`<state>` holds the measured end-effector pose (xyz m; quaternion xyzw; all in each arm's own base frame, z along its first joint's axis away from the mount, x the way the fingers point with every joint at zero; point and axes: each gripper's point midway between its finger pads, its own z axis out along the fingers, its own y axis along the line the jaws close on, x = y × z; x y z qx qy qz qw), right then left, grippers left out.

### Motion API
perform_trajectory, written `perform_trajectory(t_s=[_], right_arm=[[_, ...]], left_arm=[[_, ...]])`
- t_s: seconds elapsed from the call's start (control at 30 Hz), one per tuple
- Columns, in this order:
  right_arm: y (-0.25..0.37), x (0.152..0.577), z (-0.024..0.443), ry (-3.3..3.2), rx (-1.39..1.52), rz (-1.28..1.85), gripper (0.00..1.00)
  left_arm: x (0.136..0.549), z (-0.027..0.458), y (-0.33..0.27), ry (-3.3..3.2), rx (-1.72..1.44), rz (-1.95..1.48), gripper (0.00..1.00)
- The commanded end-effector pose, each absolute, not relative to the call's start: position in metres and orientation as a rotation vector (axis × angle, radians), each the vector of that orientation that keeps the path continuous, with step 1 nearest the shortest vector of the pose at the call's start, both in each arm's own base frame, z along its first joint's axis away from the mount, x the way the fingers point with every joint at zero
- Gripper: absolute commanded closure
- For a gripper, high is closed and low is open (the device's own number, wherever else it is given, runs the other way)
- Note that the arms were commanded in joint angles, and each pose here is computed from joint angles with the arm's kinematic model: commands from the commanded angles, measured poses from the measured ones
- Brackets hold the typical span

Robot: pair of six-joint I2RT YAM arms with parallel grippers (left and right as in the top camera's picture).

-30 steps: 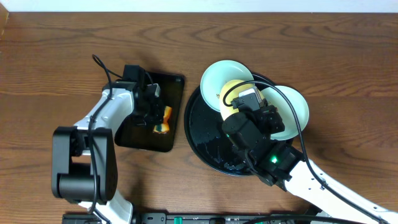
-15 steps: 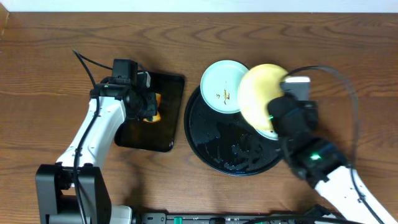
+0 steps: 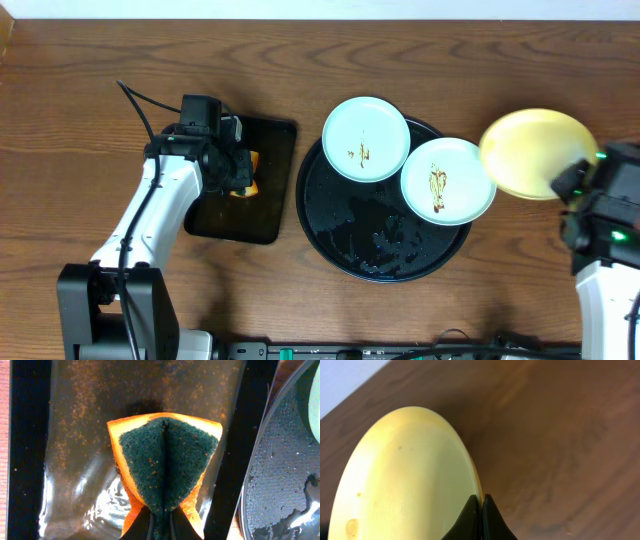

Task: Clean dirty plates on tray and stack at the side
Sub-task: 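Carry the yellow plate right and set it on the table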

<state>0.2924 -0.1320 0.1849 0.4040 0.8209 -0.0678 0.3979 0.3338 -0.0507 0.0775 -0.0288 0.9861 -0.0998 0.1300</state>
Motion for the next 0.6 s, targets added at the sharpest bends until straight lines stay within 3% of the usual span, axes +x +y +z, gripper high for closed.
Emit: perform_trajectory(t_s=[0.0,0.23,0.57], right_arm=[[-0.167,0.281,0.178,2.036,1.171,-0.173,0.99],[-0.224,0.263,0.144,2.001,1.385,-0.262,0.99],[-0.233,0.275,0.072,2.142,1.479,-0.224,0.99]], left_arm=[[0.342,0.088,-0.049,2.832,-0.093,-0.275,0.92],[0.341,0.088,-0.049,2.835,-0.094,-0.275,0.92],[0.340,0.087,-0.049,2.837,-0.094,-0.275,0.92]])
